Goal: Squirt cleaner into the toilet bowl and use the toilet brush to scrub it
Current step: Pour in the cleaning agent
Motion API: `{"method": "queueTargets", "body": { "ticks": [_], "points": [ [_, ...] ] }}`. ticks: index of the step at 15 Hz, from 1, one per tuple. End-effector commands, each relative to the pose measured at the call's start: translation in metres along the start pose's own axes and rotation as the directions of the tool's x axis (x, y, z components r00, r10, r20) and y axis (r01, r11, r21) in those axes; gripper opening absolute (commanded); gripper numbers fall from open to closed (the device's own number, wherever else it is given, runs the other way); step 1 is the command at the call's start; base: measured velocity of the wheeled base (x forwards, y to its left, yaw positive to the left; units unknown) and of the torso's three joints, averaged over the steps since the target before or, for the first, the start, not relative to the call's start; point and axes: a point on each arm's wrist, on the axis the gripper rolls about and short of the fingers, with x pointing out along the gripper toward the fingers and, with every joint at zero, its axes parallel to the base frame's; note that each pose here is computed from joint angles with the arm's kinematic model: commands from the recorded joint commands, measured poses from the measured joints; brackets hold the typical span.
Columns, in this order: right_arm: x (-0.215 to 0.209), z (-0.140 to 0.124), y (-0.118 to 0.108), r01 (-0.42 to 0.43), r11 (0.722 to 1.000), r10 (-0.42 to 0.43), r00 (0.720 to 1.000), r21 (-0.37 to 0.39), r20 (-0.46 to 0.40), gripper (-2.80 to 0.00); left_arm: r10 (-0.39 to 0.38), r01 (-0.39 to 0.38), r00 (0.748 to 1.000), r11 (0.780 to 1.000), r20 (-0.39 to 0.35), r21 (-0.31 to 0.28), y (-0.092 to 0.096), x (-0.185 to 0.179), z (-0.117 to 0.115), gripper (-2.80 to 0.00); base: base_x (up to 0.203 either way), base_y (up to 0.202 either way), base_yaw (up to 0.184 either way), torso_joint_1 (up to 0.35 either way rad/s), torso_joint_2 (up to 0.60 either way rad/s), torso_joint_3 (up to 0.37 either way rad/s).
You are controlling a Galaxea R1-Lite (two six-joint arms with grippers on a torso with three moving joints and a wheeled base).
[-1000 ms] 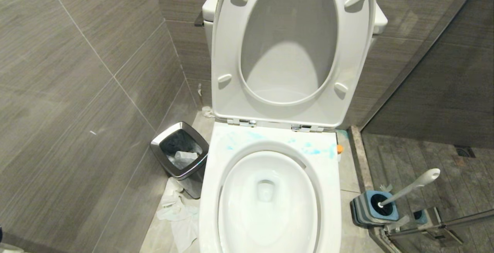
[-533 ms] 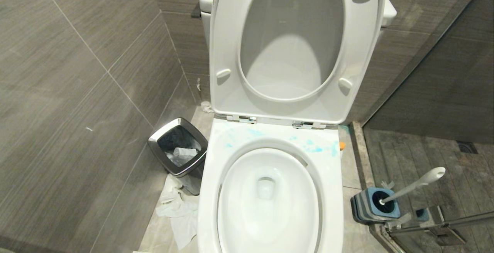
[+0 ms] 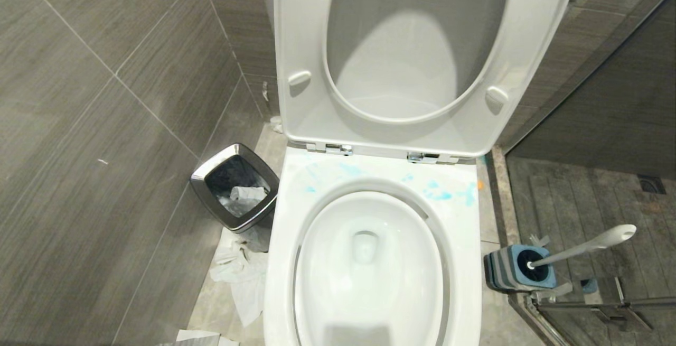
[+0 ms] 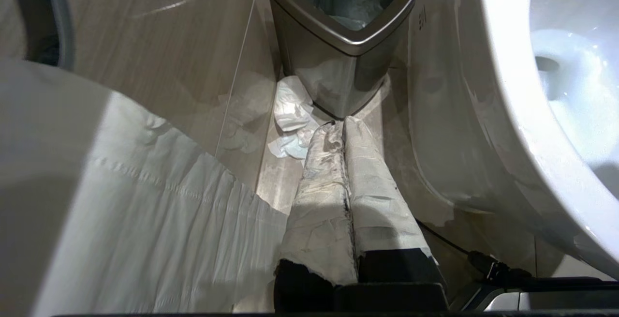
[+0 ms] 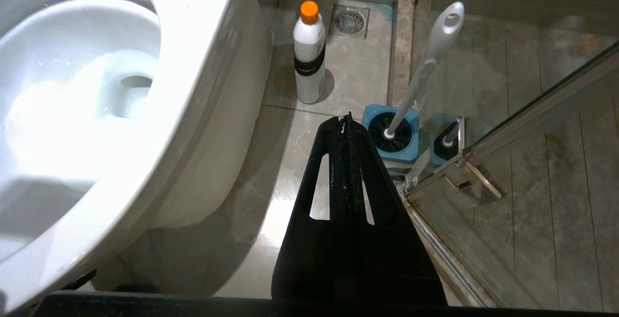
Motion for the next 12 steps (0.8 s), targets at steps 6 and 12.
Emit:
{"method": "queueTargets", "body": {
  "ticks": [6, 12],
  "points": [
    [0.0008, -0.0034, -0.0002, 0.000, 1.000, 0.000, 1.000, 0.000, -0.012, -2.80, 0.000, 0.000, 1.000, 1.000, -0.003, 0.000, 0.0000, 0.0002, -0.0004, -2.80, 0.000, 0.000, 0.000, 0.002, 0.00, -0.070],
    [0.0008, -0.0034, -0.0002, 0.000, 1.000, 0.000, 1.000, 0.000, -0.012, -2.80, 0.002, -0.002, 1.000, 1.000, -0.003, 0.000, 0.0000, 0.0002, -0.0004, -2.80, 0.000, 0.000, 0.000, 0.000, 0.00, 0.000]
  ]
}}
